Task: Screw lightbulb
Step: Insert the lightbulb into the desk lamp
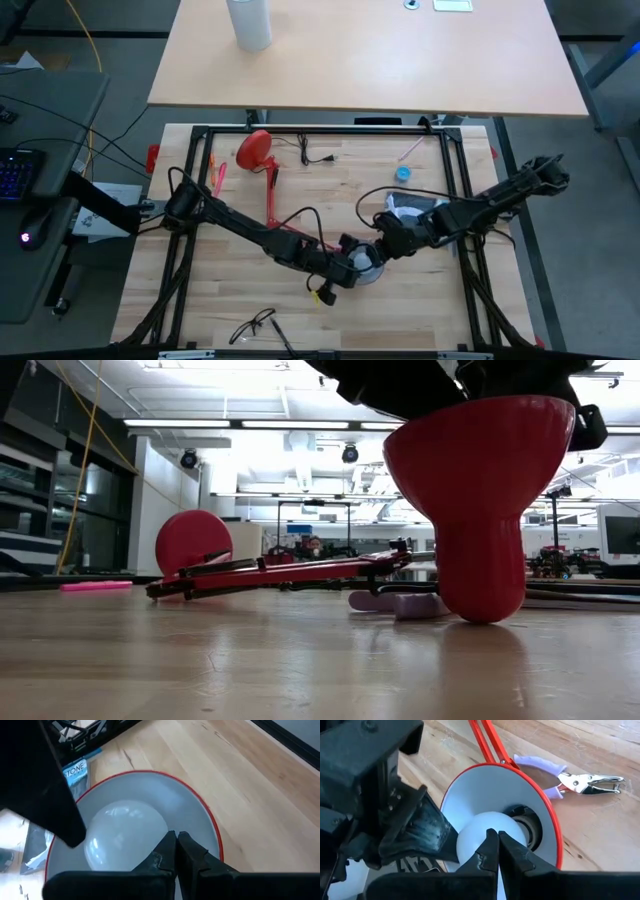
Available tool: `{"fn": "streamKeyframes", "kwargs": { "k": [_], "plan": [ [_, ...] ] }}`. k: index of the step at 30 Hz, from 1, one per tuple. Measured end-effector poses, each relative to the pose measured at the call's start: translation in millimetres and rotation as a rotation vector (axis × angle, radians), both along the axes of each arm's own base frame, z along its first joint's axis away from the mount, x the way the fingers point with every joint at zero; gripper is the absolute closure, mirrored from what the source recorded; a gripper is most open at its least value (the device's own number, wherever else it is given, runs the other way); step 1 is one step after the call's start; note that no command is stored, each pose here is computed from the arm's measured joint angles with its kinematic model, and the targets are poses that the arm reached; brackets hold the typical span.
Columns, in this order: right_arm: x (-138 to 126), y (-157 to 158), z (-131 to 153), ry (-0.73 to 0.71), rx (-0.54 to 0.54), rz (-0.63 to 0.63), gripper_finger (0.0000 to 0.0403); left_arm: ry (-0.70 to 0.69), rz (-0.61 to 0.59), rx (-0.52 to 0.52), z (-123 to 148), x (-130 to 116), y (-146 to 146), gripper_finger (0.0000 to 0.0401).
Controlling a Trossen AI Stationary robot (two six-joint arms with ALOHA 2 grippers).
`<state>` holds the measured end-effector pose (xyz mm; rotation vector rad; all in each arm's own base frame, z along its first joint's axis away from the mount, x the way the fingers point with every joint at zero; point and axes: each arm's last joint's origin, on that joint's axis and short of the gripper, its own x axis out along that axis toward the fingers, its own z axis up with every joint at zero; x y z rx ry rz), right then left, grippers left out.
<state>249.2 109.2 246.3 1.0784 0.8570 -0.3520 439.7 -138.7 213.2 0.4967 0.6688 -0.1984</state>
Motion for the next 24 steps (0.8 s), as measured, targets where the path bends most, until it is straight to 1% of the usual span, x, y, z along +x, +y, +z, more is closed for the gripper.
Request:
{"fn": "streamKeyframes", "kwargs": {
  "k": [6,12,14,18,24],
  "plan": [
    [-2,3,0,0.006,0.009,0.008,0.0403,0.020,-0.025,0.048,2,-3,4,0.0401],
    [-4,4,3,-0.001,0.024,0.021,0.0403,0.043,-0.018,0.066,2,-5,5,0.0401],
    [-6,4,5,-0.004,0.036,0.031,0.0403,0.046,0.002,0.084,2,-5,7,0.0401],
    [-9,7,8,-0.015,0.057,0.038,0.0403,0.018,0.099,0.143,2,-1,18,0.0401],
    [-14,15,10,-0.026,0.049,0.027,0.0403,0.027,0.142,0.147,5,2,38,0.0401]
  ]
}}
